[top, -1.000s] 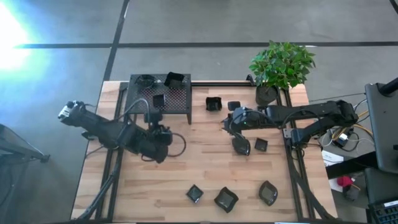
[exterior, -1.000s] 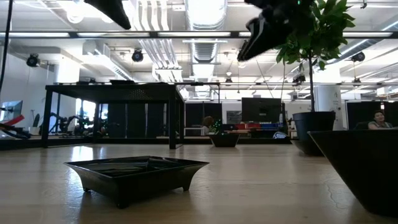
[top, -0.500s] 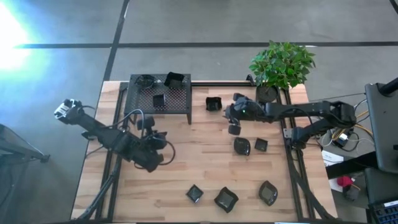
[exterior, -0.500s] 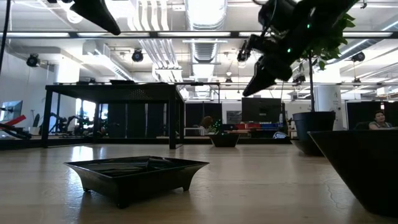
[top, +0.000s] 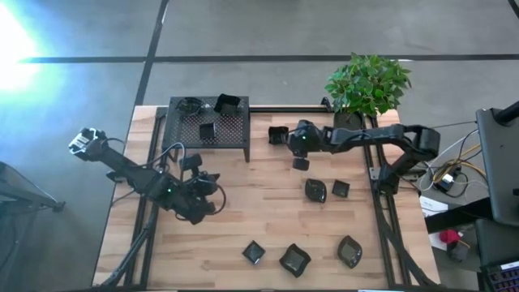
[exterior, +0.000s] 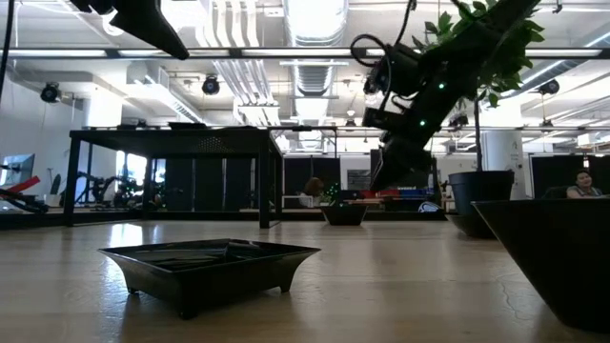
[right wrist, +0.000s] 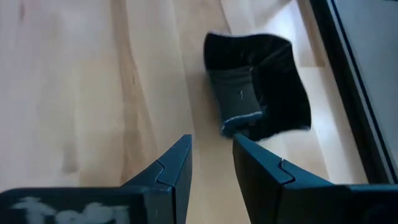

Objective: Pick & Place Mini shaped plates
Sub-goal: Stack the distorted square plate on top of the stacked distorted square plate on the shelf

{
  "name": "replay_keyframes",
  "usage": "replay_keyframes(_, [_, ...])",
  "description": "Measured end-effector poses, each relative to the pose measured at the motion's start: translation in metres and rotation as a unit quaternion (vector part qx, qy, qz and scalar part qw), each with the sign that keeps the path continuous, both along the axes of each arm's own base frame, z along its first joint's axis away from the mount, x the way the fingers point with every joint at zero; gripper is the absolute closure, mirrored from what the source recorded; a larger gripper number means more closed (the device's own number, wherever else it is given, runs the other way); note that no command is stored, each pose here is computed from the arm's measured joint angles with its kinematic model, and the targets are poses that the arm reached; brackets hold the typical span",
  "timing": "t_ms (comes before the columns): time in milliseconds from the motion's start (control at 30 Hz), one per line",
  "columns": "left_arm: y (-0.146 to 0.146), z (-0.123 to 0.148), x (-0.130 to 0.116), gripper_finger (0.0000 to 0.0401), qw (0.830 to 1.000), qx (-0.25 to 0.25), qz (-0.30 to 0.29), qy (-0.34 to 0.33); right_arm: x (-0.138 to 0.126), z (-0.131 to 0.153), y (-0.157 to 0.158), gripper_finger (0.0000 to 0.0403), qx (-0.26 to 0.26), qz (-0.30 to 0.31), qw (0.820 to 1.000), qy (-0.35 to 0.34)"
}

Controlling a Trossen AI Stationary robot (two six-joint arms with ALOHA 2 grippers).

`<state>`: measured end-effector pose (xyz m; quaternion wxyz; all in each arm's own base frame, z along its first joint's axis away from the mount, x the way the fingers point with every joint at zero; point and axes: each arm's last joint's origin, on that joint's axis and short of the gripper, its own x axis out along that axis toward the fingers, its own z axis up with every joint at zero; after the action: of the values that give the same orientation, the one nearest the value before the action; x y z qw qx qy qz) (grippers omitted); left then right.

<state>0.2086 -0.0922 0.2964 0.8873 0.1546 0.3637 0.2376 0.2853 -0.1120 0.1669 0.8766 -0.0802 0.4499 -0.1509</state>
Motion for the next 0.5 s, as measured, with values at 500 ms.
replay_keyframes(500, [0.0, 0.0, 0.0, 0.0399, 1.0, -0.002, 0.0, -0.005, 0.043, -0.024, -0.027, 0.0291, 0.011, 0.039, 0.999, 0.02])
